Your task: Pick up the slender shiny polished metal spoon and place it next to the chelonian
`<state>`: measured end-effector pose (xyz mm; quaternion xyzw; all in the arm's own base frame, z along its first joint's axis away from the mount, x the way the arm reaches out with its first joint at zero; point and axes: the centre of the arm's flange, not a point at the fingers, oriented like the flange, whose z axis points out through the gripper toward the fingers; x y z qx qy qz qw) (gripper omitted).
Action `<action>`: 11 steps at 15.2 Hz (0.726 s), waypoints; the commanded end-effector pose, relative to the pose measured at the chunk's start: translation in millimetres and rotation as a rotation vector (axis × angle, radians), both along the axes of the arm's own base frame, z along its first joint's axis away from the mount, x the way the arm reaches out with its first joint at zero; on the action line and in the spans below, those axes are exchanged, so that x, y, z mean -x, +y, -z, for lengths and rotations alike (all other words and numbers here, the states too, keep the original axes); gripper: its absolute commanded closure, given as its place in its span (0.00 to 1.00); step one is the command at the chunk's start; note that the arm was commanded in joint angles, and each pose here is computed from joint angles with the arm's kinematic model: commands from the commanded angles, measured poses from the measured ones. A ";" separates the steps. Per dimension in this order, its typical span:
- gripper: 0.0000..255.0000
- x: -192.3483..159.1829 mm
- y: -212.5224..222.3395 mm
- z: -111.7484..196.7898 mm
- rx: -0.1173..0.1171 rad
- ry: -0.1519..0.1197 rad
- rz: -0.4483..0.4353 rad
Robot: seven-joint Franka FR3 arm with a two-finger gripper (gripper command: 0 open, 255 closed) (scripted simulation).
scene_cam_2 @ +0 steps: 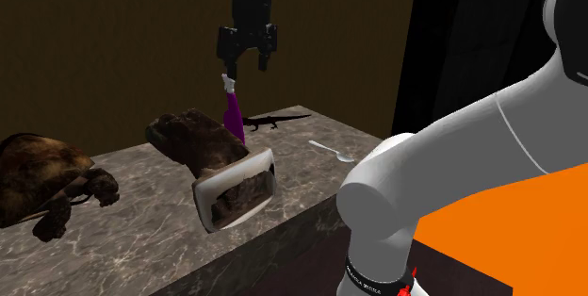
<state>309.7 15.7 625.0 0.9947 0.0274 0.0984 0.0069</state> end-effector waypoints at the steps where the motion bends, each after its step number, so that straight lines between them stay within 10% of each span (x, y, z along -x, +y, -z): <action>1: 0.00 0.0 0.0 0.0 0.000 0.000 0.000; 11: 0.00 -19.8 -114.1 76.9 -0.069 0.113 0.087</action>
